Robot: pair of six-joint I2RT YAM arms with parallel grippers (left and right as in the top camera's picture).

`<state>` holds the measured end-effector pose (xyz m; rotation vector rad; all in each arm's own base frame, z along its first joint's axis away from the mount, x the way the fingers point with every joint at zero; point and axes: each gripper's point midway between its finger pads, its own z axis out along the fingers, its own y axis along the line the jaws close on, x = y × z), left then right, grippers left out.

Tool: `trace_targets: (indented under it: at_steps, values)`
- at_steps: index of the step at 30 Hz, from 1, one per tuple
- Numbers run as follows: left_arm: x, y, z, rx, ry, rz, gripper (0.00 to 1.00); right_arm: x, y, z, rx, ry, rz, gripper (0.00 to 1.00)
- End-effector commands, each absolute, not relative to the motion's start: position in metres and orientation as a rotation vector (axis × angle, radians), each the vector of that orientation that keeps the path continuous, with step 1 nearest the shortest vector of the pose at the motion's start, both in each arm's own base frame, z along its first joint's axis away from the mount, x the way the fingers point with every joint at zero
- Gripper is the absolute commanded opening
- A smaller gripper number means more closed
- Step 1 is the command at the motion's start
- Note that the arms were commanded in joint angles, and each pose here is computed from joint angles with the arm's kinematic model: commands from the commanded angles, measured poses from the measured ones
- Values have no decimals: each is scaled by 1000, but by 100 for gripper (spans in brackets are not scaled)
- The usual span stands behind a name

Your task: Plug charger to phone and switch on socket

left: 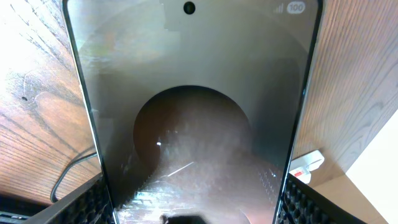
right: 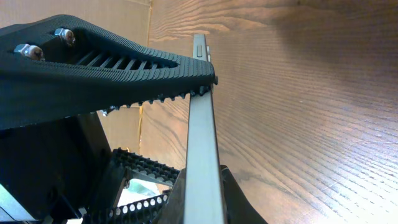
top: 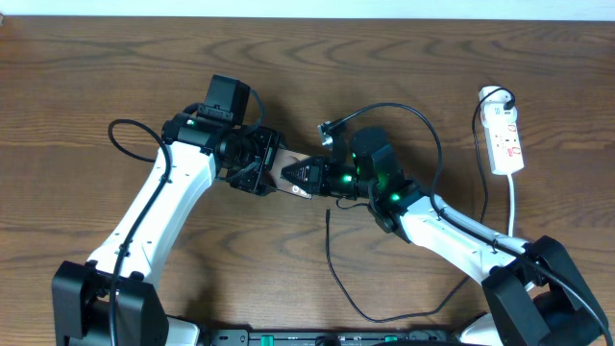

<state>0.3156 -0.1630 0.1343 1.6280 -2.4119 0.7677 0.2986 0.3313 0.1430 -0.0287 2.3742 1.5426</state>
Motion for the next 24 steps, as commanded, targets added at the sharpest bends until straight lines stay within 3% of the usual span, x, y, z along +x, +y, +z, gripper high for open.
trace_targets:
  at_steps: [1, 2, 4, 24]
  values:
    - [316, -172, 150, 1591, -2411, 831, 77, 290, 343, 157, -95, 2345, 1601, 1]
    - [315, -172, 149, 1591, -2410, 827, 85, 290, 343, 157, -96, 2345, 1600, 1]
    - [314, -172, 150, 1584, -2411, 825, 88, 292, 341, 157, -97, 2341, 1596, 1]
    - [331, -140, 175, 1258, -2473, 1160, 90, 328, 282, 127, 116, 2436, 1442, 1]
